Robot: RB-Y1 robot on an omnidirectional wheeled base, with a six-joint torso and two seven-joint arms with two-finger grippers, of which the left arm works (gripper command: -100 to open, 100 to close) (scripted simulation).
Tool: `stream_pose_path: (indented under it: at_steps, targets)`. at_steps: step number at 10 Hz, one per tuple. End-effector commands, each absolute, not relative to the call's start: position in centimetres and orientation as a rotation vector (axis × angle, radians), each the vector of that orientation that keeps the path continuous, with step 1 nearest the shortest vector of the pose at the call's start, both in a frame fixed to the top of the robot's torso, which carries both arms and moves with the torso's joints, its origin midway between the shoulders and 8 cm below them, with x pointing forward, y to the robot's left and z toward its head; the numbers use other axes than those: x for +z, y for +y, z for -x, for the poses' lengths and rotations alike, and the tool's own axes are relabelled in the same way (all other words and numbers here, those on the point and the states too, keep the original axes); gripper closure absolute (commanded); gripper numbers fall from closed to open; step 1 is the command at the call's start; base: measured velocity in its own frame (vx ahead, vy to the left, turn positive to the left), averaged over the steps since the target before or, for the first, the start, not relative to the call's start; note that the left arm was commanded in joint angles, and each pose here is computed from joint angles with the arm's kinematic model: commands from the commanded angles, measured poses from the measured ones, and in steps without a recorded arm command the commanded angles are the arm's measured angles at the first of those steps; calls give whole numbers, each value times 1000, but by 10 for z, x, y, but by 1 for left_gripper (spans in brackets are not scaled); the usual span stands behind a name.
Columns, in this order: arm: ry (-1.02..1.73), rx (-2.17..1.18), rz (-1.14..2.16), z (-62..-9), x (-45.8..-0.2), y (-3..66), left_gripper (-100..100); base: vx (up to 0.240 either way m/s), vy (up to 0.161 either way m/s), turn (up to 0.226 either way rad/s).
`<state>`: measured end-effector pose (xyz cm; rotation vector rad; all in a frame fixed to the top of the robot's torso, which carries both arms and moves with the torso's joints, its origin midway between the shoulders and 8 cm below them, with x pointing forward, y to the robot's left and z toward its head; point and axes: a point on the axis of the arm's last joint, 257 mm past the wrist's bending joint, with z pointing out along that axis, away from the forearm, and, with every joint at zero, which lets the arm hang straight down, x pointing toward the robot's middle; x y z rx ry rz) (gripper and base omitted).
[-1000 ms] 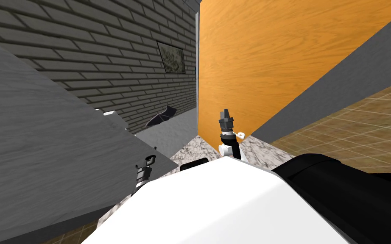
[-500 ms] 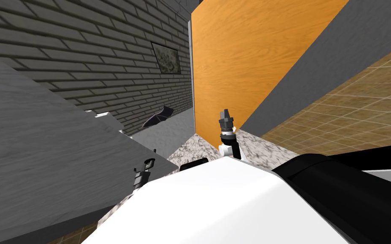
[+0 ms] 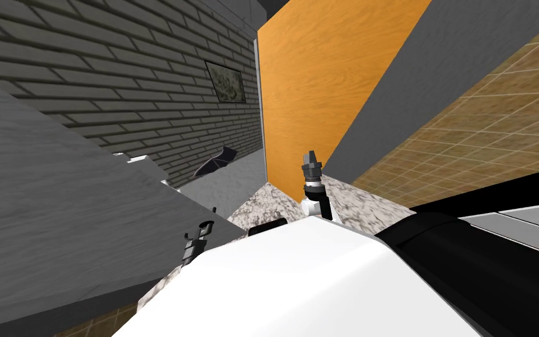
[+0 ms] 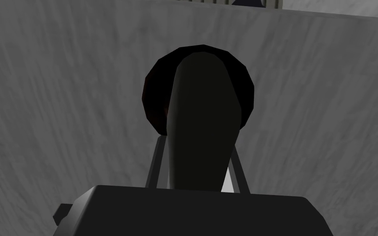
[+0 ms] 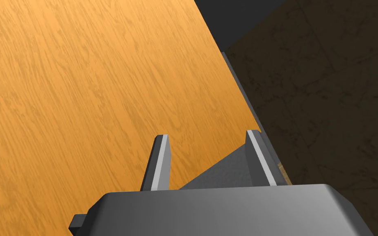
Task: Pull the door open
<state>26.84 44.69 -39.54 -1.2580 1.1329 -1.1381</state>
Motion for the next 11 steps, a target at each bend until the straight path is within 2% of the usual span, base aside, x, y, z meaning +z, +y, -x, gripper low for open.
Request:
stream_pose_path:
  at_steps: [1, 7, 11]
  targets:
    - [1137, -1155, 1254, -281, -396, 440, 100, -253, 4, -73]
    - [1157, -1198, 1235, -325, -396, 422, 100, -176, 28, -36]
    - [1171, -1207, 1231, -341, -397, 416, 100, -127, 20, -32]
